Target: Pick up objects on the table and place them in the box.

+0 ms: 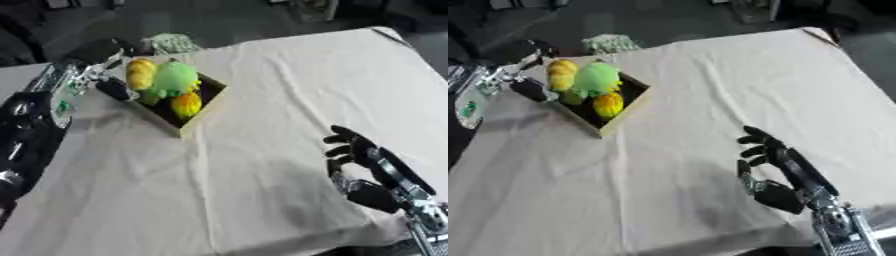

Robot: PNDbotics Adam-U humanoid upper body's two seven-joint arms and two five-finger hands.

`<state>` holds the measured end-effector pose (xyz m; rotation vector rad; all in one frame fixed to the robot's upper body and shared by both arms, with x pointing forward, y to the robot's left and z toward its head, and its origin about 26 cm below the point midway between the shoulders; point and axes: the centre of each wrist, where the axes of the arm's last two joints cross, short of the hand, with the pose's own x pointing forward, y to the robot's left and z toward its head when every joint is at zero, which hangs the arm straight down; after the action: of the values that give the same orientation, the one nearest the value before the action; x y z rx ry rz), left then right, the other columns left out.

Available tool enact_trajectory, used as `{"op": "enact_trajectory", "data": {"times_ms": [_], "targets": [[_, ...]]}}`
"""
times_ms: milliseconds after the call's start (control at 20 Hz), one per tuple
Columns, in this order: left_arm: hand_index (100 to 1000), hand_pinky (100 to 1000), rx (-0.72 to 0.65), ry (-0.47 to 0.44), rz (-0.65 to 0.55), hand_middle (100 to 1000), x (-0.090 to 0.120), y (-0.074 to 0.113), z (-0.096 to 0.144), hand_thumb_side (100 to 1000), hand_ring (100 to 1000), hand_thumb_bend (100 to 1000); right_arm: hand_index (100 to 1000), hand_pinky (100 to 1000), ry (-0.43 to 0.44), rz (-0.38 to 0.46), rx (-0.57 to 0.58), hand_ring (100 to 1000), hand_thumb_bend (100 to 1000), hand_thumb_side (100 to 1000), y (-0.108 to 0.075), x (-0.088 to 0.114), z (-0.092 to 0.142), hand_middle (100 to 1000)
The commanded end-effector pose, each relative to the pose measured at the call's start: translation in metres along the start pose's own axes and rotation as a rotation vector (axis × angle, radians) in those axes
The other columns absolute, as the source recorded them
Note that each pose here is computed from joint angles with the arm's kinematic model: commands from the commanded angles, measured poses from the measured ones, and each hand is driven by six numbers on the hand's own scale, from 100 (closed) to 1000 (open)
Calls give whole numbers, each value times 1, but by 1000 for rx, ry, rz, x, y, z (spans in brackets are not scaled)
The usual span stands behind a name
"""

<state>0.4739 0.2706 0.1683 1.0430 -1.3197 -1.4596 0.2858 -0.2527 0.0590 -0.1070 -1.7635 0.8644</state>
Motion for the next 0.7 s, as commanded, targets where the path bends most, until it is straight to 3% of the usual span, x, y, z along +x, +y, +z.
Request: {"op": "enact_trajectory", "data": {"times_ms": [50,400,700], "targets": [[900,763,66,0,1,778,-3,21,2,344,734,648,1000,704,-17,12,-9,765,100,306,-5,4,-2,828],[898,773,116,-32,28,787,1,33,5,379,750,745,1000,704,-17,12,-11,765,100,305,-5,4,-2,828],[886,753,240,-108,105,767,7,61,19,432,739,819,1000,704,-14,12,-16,765,100,306,-6,3,-1,828]]}}
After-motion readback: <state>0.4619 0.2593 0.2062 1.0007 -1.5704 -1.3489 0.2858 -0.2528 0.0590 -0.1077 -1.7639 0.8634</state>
